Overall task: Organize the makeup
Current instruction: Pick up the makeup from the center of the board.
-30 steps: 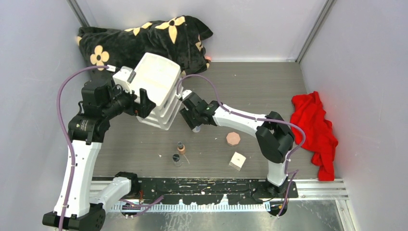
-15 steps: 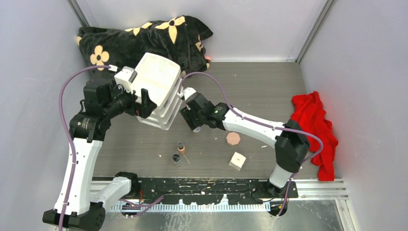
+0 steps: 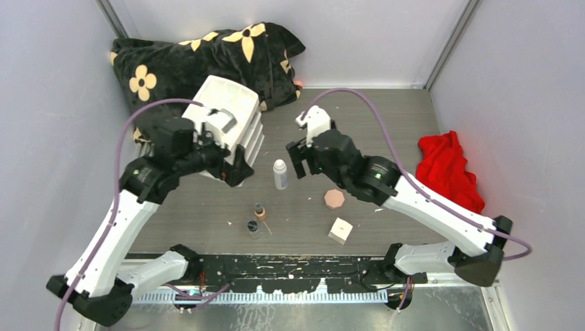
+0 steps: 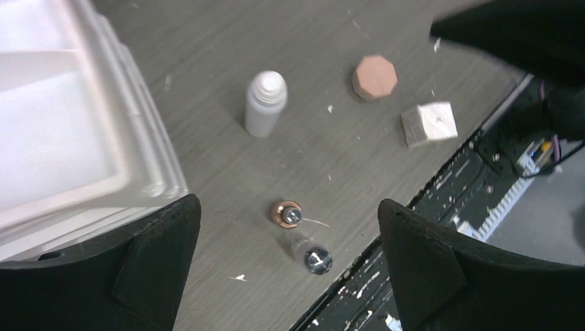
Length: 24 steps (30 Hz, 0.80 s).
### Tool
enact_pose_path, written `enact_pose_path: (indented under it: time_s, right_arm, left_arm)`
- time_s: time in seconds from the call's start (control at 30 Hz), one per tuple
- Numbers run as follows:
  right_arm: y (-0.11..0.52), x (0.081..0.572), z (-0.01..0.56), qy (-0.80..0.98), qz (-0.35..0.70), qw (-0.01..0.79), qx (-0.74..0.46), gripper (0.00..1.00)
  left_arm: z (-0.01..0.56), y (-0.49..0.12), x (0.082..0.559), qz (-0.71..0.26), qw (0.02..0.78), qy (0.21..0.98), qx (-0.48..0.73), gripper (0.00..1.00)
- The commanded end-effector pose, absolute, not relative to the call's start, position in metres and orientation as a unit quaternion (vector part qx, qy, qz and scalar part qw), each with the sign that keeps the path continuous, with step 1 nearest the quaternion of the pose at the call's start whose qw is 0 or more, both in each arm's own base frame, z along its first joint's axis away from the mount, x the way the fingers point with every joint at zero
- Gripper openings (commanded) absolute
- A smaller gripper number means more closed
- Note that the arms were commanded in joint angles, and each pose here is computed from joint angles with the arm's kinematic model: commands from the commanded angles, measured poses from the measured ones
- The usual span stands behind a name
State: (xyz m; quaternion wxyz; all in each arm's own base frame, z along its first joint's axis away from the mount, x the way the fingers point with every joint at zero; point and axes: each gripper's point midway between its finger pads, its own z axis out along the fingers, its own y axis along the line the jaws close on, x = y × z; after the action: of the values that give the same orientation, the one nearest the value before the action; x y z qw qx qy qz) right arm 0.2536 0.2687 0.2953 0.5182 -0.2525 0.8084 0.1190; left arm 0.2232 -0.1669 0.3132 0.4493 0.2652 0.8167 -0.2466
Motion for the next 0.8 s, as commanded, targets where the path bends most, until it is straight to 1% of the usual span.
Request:
enact_pose_path:
  time_s: [0.0,0.07,0.13,0.27,0.37,0.5,0.63,0.77]
  right_arm:
    - [0.224,0.262,0.313,0.799,0.047,0.564,-0.204,0.87]
    - [0.218,0.262,0.312,0.801,0.036,0.562,-0.202,0.88]
    - [0.216,0.261,0.307,0.805,0.030,0.555,-0.205,0.88]
    - [0.212,0.259,0.301,0.809,0.025,0.551,-0.204,0.88]
    - [0.211,0.259,0.301,0.808,0.025,0.553,-0.200,0.89]
    - [0.207,0.261,0.301,0.808,0.019,0.554,-0.198,0.89]
    - [0.203,0.262,0.298,0.810,0.015,0.553,-0.193,0.89]
    - [0.201,0.262,0.298,0.812,0.015,0.552,-0.190,0.89]
  left_arm:
    - [0.290,-0.204,0.228,-0.243,0.433,0.818,0.290,1.00]
    - [0.285,-0.211,0.233,-0.244,0.433,0.817,0.291,0.99]
    - [0.273,-0.215,0.238,-0.245,0.434,0.818,0.288,0.96]
    - [0.236,-0.224,0.252,-0.233,0.436,0.825,0.275,0.91]
    - [0.221,-0.232,0.261,-0.223,0.445,0.822,0.275,0.92]
    - [0.223,-0.245,0.272,-0.228,0.471,0.804,0.284,0.93]
    - [0.210,-0.255,0.282,-0.224,0.467,0.804,0.291,0.93]
    - [0.202,-0.267,0.286,-0.242,0.461,0.802,0.294,0.92]
